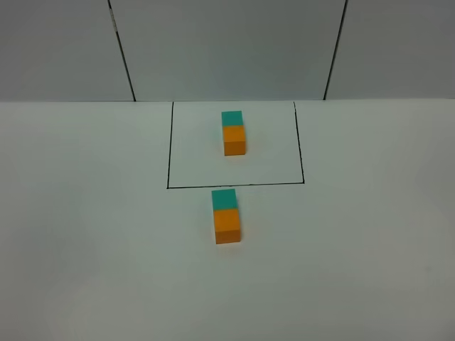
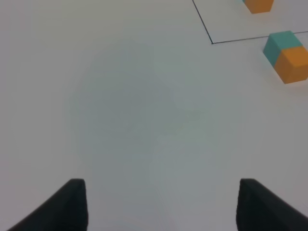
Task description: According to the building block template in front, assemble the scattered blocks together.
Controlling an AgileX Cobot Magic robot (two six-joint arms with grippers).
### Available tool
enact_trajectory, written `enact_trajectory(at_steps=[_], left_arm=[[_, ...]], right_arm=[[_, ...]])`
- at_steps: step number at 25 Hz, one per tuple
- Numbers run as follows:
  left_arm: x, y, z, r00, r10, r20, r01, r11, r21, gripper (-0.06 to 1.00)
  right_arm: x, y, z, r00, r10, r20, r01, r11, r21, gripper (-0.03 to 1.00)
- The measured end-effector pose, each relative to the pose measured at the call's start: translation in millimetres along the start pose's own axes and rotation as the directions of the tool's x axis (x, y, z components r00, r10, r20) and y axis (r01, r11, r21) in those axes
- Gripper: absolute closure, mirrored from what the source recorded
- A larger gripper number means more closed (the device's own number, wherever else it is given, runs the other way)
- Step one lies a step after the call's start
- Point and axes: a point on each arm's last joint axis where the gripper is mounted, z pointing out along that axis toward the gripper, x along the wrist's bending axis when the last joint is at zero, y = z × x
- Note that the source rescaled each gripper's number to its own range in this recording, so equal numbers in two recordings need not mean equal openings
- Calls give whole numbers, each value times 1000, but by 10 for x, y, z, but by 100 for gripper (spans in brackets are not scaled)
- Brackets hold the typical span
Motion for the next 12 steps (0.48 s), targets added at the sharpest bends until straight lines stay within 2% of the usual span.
enact_trajectory(at_steps=[12], left_arm=[[0, 0, 0, 1000, 0, 0, 0, 1000, 0, 48]], right_arm=[[44, -656, -217, 1000, -21, 3, 21, 989, -146, -3]])
